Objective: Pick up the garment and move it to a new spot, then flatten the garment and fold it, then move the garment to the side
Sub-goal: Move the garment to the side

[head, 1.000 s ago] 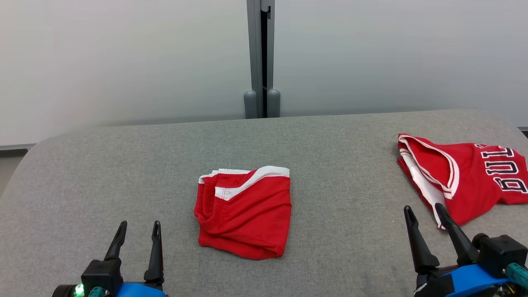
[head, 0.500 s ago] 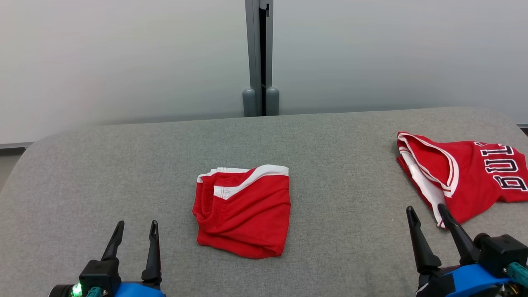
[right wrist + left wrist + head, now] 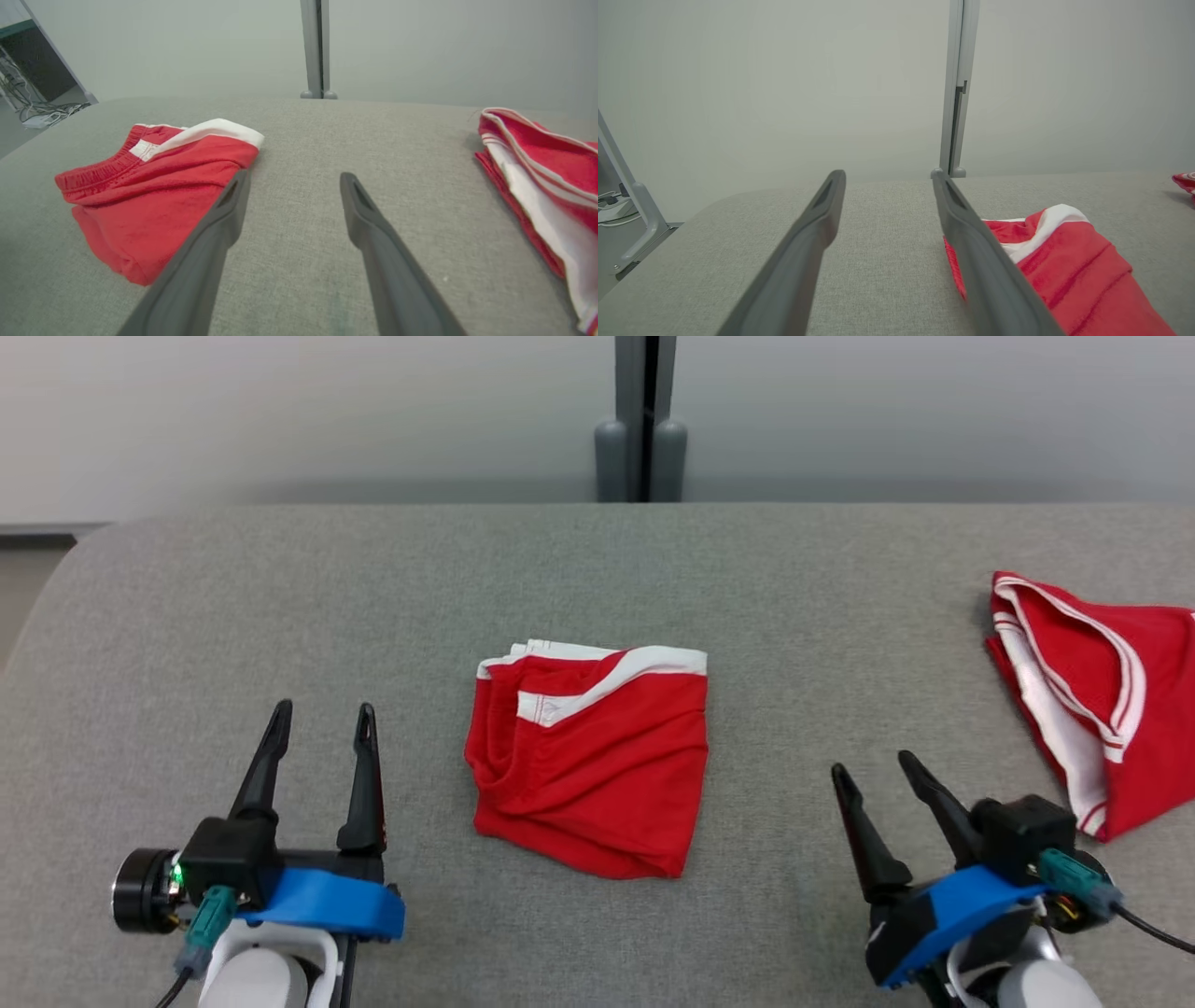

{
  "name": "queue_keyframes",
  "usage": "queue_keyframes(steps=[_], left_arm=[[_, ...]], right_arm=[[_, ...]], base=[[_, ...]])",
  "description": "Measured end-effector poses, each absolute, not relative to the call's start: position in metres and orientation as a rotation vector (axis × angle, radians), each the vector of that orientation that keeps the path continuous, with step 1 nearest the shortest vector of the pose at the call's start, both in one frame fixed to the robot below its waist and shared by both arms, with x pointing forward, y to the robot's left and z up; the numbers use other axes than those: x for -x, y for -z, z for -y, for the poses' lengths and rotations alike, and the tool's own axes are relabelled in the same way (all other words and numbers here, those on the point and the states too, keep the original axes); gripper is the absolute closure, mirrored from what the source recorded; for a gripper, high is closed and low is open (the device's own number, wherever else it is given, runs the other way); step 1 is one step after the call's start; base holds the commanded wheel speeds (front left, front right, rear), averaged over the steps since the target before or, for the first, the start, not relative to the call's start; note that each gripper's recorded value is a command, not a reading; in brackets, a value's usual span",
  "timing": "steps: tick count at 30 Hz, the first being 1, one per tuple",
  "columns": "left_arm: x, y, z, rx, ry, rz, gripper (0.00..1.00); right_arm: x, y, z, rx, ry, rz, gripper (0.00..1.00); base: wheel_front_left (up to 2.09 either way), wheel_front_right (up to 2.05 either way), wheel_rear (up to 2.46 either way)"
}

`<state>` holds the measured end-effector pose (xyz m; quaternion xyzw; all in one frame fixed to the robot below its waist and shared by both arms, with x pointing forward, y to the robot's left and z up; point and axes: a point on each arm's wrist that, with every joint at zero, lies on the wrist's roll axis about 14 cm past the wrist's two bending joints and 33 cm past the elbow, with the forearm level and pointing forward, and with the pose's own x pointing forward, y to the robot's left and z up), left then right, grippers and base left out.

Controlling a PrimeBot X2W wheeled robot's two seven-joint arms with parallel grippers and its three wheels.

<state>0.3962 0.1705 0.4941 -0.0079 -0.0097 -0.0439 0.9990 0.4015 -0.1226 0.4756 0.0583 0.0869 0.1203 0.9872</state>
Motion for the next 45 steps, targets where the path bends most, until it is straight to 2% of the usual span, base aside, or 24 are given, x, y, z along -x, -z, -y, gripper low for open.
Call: queue_keyframes(steps=[9,14,15,16,17,18,25,30,41,45], left_arm=[[-0.413,-0.481,-0.192,0.007,0.022,-0.008,0.00],[-0.410,-0.473,-0.202,0.006,-0.013,-0.030,0.00],[-0.410,-0.473,-0.202,0.003,-0.016,-0.030,0.00],[-0.410,-0.473,-0.203,0.004,-0.019,-0.029,0.00],[-0.410,-0.474,-0.203,0.002,-0.020,-0.026,0.00],[-0.410,-0.475,-0.204,-0.002,-0.021,-0.023,0.00],[-0.415,-0.479,-0.200,-0.006,-0.010,-0.005,0.00],[-0.422,-0.477,-0.189,-0.013,0.025,-0.001,0.00],[-0.449,-0.473,-0.120,0.016,0.219,0.021,0.00],[-0.457,-0.475,-0.098,0.030,0.277,0.030,0.00]], right_arm=[[-0.432,-0.415,0.037,-0.164,-0.458,-0.333,0.00],[-0.432,-0.380,0.010,-0.174,-0.525,-0.461,0.00],[-0.433,-0.378,0.006,-0.194,-0.532,-0.472,0.08],[-0.434,-0.377,0.002,-0.201,-0.541,-0.481,0.50],[-0.435,-0.376,-0.001,-0.202,-0.549,-0.487,0.87],[-0.436,-0.376,-0.002,-0.202,-0.552,-0.489,1.00],[-0.434,-0.380,-0.002,-0.205,-0.555,-0.471,1.00],[-0.433,-0.384,0.022,-0.181,-0.505,-0.439,1.00],[-0.409,-0.376,0.170,-0.083,-0.191,-0.455,1.00],[-0.403,-0.382,0.208,-0.036,-0.119,-0.457,1.00]], base=[[0.00,0.00,0.00],[0.00,0.00,0.00],[0.00,0.00,0.00],[0.00,0.00,0.00],[0.00,0.00,0.00],[0.00,0.00,0.00],[0.00,0.00,0.00],[0.00,0.00,0.00],[0.00,0.00,0.00],[0.00,0.00,0.00]])
